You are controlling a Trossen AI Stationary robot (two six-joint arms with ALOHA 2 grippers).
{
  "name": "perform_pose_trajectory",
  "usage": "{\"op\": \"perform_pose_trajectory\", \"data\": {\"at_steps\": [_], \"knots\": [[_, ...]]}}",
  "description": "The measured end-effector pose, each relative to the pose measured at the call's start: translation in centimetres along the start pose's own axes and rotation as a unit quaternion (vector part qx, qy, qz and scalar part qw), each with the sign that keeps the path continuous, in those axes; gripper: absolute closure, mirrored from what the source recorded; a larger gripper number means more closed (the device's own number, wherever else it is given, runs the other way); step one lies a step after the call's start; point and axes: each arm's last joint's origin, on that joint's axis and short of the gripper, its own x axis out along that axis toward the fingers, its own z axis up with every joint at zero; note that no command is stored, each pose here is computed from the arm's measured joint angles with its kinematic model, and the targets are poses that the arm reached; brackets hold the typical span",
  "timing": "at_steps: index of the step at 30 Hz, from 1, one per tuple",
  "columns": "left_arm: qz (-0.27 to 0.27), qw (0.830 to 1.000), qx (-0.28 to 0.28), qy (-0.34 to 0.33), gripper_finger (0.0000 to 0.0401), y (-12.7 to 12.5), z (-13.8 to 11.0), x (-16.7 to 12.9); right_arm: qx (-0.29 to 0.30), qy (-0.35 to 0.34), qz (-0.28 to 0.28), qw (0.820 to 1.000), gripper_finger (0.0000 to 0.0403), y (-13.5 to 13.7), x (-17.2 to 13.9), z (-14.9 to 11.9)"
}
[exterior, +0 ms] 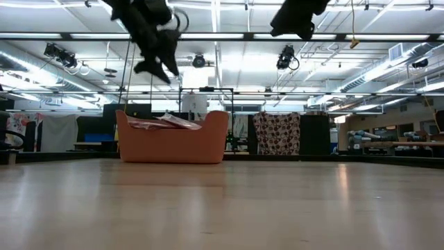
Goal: Sort popcorn bags into baskets
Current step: Return to Home Position
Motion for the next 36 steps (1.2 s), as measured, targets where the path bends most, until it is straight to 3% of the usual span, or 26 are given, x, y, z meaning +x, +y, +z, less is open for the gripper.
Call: {"op": "perform_pose_trajectory", "data": {"at_steps": [8,14,20,36], "knots": [[-0.053,0.994,0.031,-0.095,0.0222,-3.0,-2.2,-4.9,0.022,0.007,-0.019,1.0,0.0298,-1.8,-0.5,-1.3],[-0.076,0.996,0.033,-0.038,0.0232,-4.5,-5.3,-4.6,0.031,-0.003,-0.012,0.999,0.0299,-2.2,-0.4,-1.6],[-0.099,0.993,0.049,-0.038,0.0232,-6.1,-8.3,-4.9,0.035,-0.024,0.026,0.999,0.0305,-2.3,-1.3,-1.2],[-0.163,0.968,-0.032,-0.187,0.0233,-4.5,-13.1,-8.6,0.043,-0.132,0.059,0.989,0.0313,-3.6,-4.5,-1.2]]}}
